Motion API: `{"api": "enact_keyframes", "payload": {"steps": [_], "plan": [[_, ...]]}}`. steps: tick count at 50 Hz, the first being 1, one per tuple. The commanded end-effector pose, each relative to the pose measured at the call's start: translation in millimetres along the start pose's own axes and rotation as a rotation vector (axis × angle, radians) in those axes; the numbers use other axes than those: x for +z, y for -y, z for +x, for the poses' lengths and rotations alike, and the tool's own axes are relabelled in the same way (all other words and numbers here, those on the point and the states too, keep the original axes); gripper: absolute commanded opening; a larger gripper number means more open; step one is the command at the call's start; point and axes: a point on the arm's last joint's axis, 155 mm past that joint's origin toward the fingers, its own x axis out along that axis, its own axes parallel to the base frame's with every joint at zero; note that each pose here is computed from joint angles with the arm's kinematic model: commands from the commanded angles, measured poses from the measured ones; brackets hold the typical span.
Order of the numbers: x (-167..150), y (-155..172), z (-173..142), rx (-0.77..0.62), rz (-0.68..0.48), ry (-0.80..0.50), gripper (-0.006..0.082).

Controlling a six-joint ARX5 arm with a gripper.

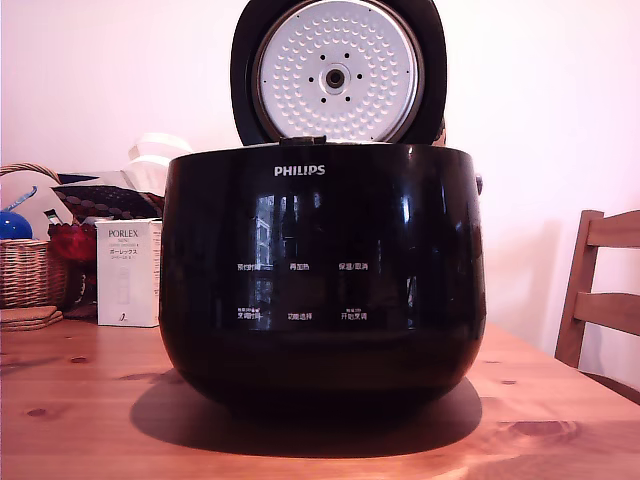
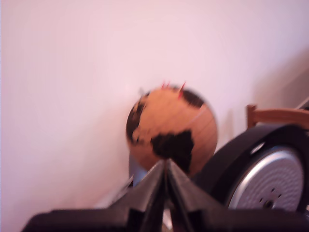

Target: Close the rice cooker by pressing the lid down with medium force

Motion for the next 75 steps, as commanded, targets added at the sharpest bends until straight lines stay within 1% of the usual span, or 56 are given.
{"api": "enact_keyframes", "payload": {"steps": [1,3,5,6,7,9,11,13,14,16,17,25,40,54,75], "plan": [[-17.6,-0.8,16.9,-0.035,0.050,-0.056,-0.0022],[-18.2,-1.6,20.1,-0.045,0.060,-0.070,-0.0022],[-21.1,-1.4,24.1,-0.062,0.096,-0.087,-0.0022],[-22.3,-0.9,25.4,-0.070,0.090,-0.096,-0.0022],[-23.3,0.2,26.6,-0.082,0.118,-0.102,-0.0022],[-25.7,2.5,30.2,-0.105,0.113,-0.114,-0.0022],[-27.7,4.5,34.0,-0.132,0.168,-0.118,-0.0022],[-29.5,6.4,36.6,-0.152,0.158,-0.127,-0.0022],[-29.9,6.9,38.2,-0.163,0.207,-0.124,-0.0022],[-30.9,7.4,42.4,-0.177,0.201,-0.124,-0.0022],[-31.4,7.5,44.9,-0.187,0.235,-0.120,-0.0022],[-33.8,7.1,63.0,-0.228,0.271,-0.103,-0.0022],[-50.7,19.2,97.0,-0.299,0.252,-0.105,-0.0022],[-58.0,28.2,122.1,-0.320,0.266,-0.080,-0.0022],[-75.4,47.0,149.5,-0.369,0.260,-0.080,-0.0022]]}}
